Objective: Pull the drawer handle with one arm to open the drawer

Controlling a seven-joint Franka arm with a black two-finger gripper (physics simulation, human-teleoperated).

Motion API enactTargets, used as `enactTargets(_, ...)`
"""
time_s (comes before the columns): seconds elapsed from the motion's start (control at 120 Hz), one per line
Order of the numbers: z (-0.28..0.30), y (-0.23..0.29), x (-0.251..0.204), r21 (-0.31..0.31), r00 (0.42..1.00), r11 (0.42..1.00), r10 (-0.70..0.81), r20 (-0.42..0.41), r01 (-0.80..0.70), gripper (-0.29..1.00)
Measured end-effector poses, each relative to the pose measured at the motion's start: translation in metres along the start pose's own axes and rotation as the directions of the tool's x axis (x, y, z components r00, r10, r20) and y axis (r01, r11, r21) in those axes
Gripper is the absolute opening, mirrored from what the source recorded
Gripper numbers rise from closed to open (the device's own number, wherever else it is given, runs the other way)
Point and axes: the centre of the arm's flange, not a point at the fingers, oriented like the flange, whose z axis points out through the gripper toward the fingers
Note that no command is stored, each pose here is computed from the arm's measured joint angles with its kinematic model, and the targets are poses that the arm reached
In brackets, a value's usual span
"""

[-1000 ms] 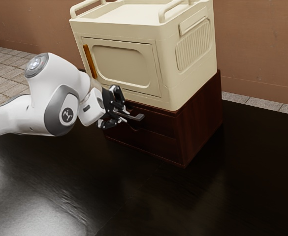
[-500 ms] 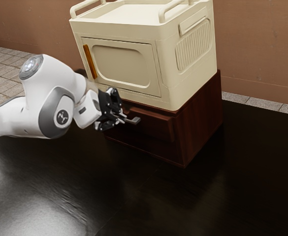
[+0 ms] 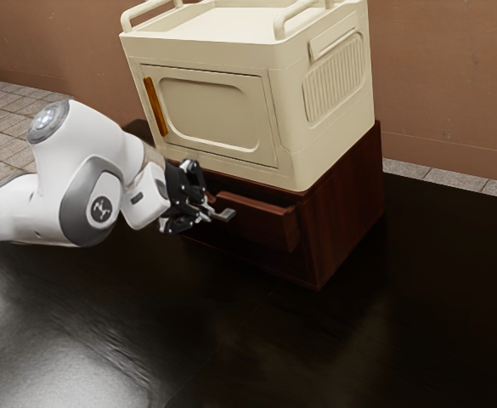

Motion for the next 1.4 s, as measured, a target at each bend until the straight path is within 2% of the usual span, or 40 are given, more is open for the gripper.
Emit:
enactTargets(0.758,-0.029,0.025,-0.002,0.012,1.000,1.000,-0.003,-0.011,0.004,-0.04)
enactTargets(1.4,-0.038,0.047,-0.006,0.001,1.000,1.000,-0.010,-0.018,0.010,0.00)
